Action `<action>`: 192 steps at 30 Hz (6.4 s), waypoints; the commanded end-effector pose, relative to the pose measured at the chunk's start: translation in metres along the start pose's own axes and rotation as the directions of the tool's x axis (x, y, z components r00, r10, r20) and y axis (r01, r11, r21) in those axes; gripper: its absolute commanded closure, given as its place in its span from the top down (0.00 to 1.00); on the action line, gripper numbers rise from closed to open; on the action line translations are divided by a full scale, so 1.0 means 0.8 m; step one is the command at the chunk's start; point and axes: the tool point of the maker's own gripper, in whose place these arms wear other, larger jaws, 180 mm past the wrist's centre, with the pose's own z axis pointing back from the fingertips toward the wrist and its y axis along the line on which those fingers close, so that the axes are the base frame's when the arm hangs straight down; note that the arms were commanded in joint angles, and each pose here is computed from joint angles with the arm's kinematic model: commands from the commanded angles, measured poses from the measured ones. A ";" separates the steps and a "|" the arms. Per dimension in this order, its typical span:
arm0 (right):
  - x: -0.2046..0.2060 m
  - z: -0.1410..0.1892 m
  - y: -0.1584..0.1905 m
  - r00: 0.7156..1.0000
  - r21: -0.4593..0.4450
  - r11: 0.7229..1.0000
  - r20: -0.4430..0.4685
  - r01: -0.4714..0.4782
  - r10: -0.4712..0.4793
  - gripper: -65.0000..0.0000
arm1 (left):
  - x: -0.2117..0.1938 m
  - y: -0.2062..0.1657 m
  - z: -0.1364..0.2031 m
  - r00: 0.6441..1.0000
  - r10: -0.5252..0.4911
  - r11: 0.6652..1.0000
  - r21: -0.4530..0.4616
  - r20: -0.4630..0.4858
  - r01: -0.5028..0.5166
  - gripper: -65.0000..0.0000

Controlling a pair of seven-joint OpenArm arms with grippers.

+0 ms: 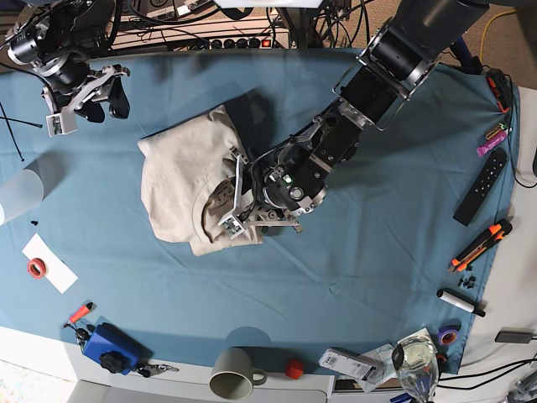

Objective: Fold the T-shirt properly

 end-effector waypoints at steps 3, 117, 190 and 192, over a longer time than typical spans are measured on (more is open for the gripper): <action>0.013 0.005 0.001 0.999 0.000 1.000 0.035 -0.025 0.025 0.49 | 0.004 -0.001 -0.001 1.000 0.000 1.000 -0.008 -0.006 0.000 0.06; 0.017 0.005 -0.003 0.998 -0.017 0.999 0.053 -0.029 0.030 0.49 | 0.070 -0.028 0.017 0.967 0.046 0.998 -0.053 0.252 -0.033 0.35; -0.093 0.031 0.044 0.978 0.084 0.990 -0.182 0.114 -0.097 0.49 | -0.303 0.067 0.283 0.821 0.571 0.749 0.412 -0.002 -0.520 0.00; -0.108 0.036 0.048 0.970 0.081 0.987 -0.212 0.137 -0.117 0.49 | -0.318 0.045 0.285 0.809 0.587 0.751 0.400 -0.038 -0.526 0.00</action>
